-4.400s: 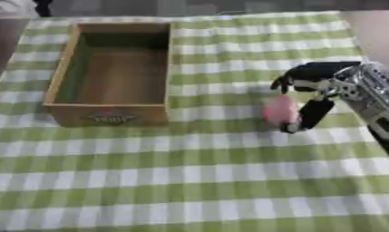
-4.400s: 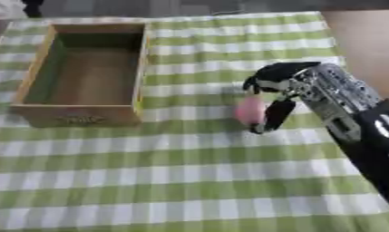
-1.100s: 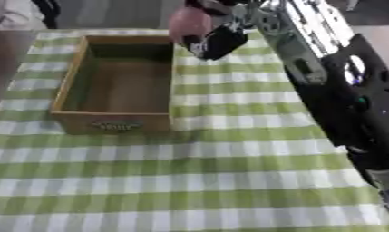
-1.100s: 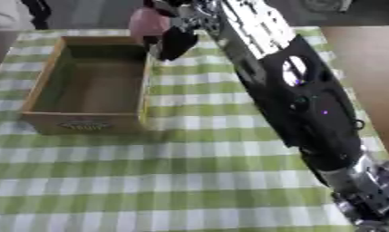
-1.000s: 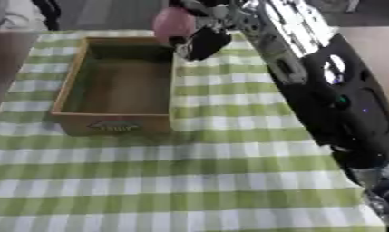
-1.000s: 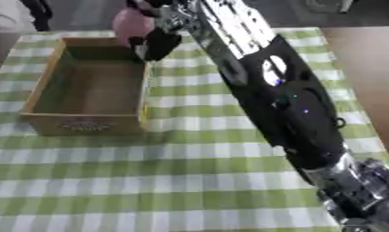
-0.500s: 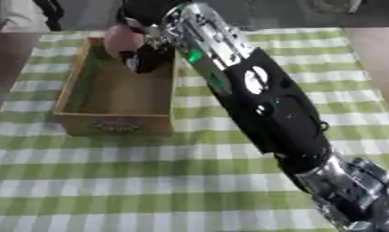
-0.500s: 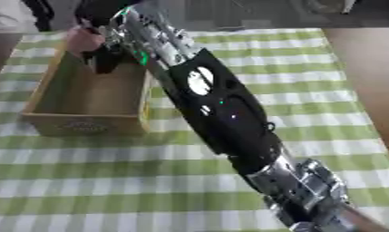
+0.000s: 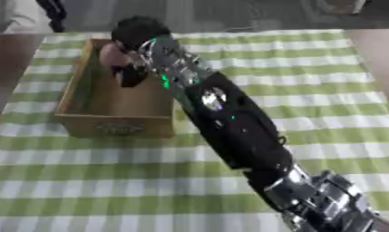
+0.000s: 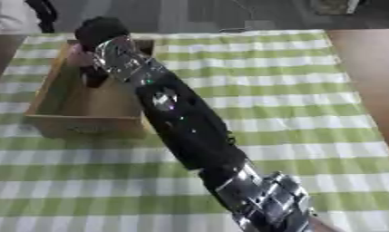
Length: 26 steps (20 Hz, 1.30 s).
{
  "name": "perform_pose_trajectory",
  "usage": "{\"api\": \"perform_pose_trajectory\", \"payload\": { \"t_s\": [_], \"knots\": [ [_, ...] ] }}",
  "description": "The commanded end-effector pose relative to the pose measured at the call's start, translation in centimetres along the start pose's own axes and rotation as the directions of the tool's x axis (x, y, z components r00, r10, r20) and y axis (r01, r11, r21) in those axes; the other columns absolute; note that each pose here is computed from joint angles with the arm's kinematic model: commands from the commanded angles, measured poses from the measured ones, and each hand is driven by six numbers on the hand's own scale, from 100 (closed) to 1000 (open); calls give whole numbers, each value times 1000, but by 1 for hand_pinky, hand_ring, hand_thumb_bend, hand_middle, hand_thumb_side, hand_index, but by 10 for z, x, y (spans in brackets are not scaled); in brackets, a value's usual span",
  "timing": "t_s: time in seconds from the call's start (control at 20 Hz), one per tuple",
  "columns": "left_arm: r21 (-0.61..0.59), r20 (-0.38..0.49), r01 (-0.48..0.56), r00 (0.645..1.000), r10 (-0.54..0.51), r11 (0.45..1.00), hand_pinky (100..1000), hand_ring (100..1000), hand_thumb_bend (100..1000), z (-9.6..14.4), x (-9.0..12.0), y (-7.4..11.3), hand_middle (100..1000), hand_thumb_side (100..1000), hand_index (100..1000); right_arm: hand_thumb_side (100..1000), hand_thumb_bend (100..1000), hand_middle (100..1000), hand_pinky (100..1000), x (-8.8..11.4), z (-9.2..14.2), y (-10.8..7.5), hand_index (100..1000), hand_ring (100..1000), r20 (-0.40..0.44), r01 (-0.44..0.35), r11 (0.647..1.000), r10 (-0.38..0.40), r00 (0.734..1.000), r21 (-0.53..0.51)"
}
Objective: Pick up objects on the table and place them in the box.
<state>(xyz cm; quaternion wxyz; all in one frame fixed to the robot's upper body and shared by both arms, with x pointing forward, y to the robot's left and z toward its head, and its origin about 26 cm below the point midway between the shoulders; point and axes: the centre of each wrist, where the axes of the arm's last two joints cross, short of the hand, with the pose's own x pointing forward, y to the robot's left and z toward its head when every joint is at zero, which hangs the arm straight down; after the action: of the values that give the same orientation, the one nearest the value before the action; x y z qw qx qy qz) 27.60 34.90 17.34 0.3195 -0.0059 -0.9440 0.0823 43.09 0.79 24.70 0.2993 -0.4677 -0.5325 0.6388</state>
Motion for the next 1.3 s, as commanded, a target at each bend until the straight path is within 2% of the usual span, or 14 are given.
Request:
{"api": "perform_pose_trajectory", "payload": {
  "t_s": [0.05, 0.35, 0.6, 0.75, 1.15, 1.2, 1.3],
  "knots": [
    [-24, 27, 2, 1000, -2, 1000, 579, 492, 100, -6, 7, -2, 546, 946, 820, 435, 100, 566, 722, 9, -3, -6, 707, 739, -13, 0, 1000, 0, 1000, -24],
    [-23, 26, 1, 1000, -1, 1000, 578, 491, 100, -5, 6, -2, 545, 947, 820, 434, 100, 589, 723, 20, -8, 8, 734, 757, -15, 20, 999, -19, 1000, 33],
    [-22, 26, 1, 1000, 0, 1000, 579, 492, 100, -5, 6, -2, 545, 947, 820, 475, 100, 711, 742, 26, -9, 11, 831, 802, -9, 39, 996, -38, 999, 86],
    [-23, 26, 0, 1000, 1, 1000, 579, 491, 100, -5, 6, -2, 545, 947, 820, 456, 100, 779, 754, 27, -9, 11, 887, 835, -19, 36, 993, -35, 999, 110],
    [-23, 25, 0, 1000, 1, 1000, 579, 491, 100, -5, 6, -2, 545, 945, 819, 600, 100, 839, 773, 25, -9, 6, 967, 892, -111, 24, 994, -13, 994, 103],
    [-23, 26, 0, 1000, 1, 1000, 579, 491, 100, -5, 6, -2, 545, 944, 819, 608, 113, 844, 776, 25, -9, 6, 973, 899, -126, 23, 995, -10, 992, 100],
    [-23, 26, -1, 1000, 1, 1000, 579, 491, 100, -5, 6, -2, 545, 944, 819, 608, 209, 850, 779, 24, -9, 5, 981, 907, -154, 21, 995, -5, 988, 99]
  ]
}}
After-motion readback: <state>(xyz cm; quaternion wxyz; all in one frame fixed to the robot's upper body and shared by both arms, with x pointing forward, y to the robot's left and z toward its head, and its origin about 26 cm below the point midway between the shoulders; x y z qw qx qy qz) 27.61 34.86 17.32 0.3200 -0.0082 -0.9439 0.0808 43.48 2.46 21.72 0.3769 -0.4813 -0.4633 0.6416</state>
